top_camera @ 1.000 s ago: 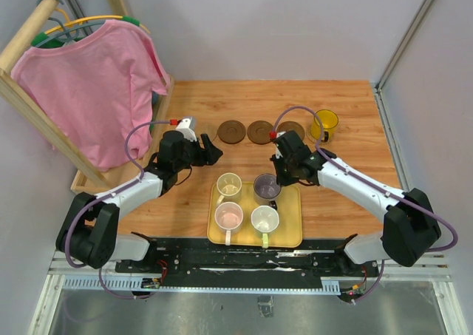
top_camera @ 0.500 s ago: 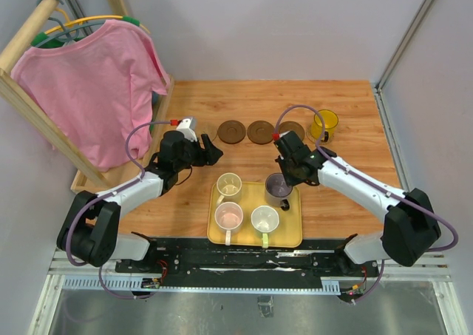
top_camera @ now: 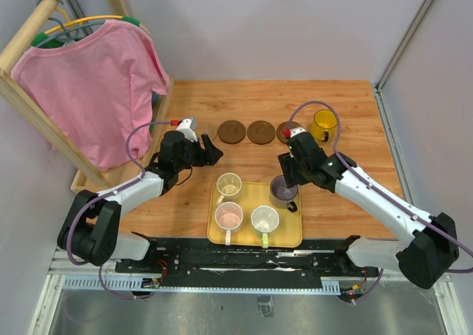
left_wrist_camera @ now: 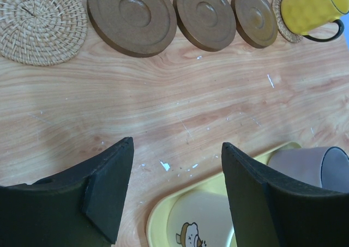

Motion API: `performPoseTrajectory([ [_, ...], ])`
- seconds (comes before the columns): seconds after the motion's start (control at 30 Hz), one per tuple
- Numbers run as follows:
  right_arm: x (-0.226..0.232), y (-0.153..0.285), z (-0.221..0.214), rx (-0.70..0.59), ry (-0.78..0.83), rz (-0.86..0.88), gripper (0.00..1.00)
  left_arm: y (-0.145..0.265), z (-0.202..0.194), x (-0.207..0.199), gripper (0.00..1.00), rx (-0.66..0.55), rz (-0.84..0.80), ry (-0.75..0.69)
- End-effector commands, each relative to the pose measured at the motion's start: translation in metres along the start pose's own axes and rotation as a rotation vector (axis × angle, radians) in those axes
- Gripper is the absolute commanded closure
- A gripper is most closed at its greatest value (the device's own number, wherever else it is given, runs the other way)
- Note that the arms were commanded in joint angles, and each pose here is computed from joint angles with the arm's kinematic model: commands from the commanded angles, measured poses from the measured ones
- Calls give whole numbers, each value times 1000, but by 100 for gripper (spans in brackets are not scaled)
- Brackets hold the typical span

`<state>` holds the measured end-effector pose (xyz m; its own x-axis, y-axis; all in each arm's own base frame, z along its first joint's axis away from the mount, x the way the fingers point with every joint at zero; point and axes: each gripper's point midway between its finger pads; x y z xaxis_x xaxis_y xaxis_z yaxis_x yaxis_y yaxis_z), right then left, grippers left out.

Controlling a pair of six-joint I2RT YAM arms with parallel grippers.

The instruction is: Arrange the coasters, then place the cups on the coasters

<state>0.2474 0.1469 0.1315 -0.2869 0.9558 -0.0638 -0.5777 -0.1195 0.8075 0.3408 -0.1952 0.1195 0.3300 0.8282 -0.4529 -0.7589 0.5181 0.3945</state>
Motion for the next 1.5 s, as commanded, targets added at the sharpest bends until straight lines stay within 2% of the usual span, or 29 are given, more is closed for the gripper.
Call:
performPoseTrajectory([
  [0.0, 4, 15, -22, 24, 19, 53, 35, 0, 0, -6, 31, -12, -26, -8],
  [0.27, 22, 42, -59, 58, 9, 244, 34, 5, 7, -7, 30, -31, -20, -21],
  [0.4, 28, 45, -69, 85, -15, 268, 34, 6, 10, -8, 30, -33, -20, -26],
  [0.6, 33, 29, -88, 152, -18, 210, 36, 8, 10, -7, 30, -37, -13, -33],
  [1.07, 41, -8, -88, 109, -84, 136, 44, 7, 3, -3, 30, -24, -7, -28],
  [1.47, 40, -25, -96, 143, -56, 98, 47, 5, 0, -2, 30, -19, -6, -21],
])
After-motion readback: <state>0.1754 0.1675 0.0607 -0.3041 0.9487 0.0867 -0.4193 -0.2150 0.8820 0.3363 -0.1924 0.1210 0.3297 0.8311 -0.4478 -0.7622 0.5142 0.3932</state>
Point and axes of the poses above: each gripper's point midway between its finger pads, its own y axis back along the fingers, its own x axis along the line the jaws close on, z = x × y, and after that the axes turned 3 degrees about -y, right-handed
